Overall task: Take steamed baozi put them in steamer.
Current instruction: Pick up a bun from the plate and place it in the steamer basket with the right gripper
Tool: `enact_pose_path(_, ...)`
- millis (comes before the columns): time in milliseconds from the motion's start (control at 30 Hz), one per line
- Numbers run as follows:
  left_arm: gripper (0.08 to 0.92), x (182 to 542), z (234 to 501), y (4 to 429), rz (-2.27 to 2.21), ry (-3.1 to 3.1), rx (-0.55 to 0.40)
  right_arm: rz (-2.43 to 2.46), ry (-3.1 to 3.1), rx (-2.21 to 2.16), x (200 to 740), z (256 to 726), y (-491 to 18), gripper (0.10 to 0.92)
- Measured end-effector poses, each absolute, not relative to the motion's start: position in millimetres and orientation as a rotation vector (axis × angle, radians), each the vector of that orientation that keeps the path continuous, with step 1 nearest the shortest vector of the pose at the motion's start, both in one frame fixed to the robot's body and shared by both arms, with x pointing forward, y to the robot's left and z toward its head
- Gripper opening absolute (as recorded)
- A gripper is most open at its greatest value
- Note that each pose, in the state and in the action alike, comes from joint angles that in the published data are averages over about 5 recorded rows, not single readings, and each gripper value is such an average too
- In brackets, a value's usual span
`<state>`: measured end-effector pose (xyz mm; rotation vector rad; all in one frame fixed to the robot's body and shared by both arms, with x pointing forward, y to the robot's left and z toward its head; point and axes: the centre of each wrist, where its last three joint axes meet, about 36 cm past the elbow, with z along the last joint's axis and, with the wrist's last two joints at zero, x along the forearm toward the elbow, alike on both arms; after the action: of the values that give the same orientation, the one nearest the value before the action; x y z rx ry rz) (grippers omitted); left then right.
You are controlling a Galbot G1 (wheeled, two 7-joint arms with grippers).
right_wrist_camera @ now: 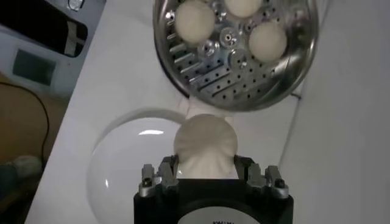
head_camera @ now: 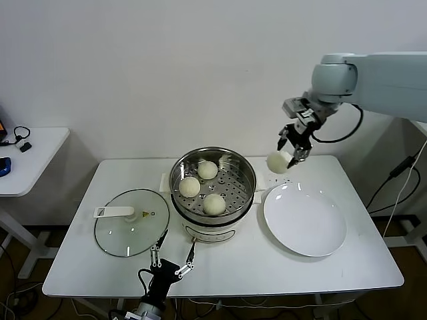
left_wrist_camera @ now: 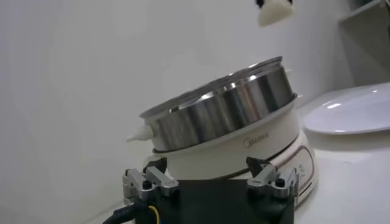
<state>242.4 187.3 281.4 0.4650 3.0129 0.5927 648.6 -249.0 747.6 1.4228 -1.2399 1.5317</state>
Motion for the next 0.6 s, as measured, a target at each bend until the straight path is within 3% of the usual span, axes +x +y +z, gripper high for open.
enact_pose_path(600, 0.823, 240, 282, 191, 0.597, 3.017, 0.448, 1.556, -1.266, 1.473, 668, 701, -161, 0.628)
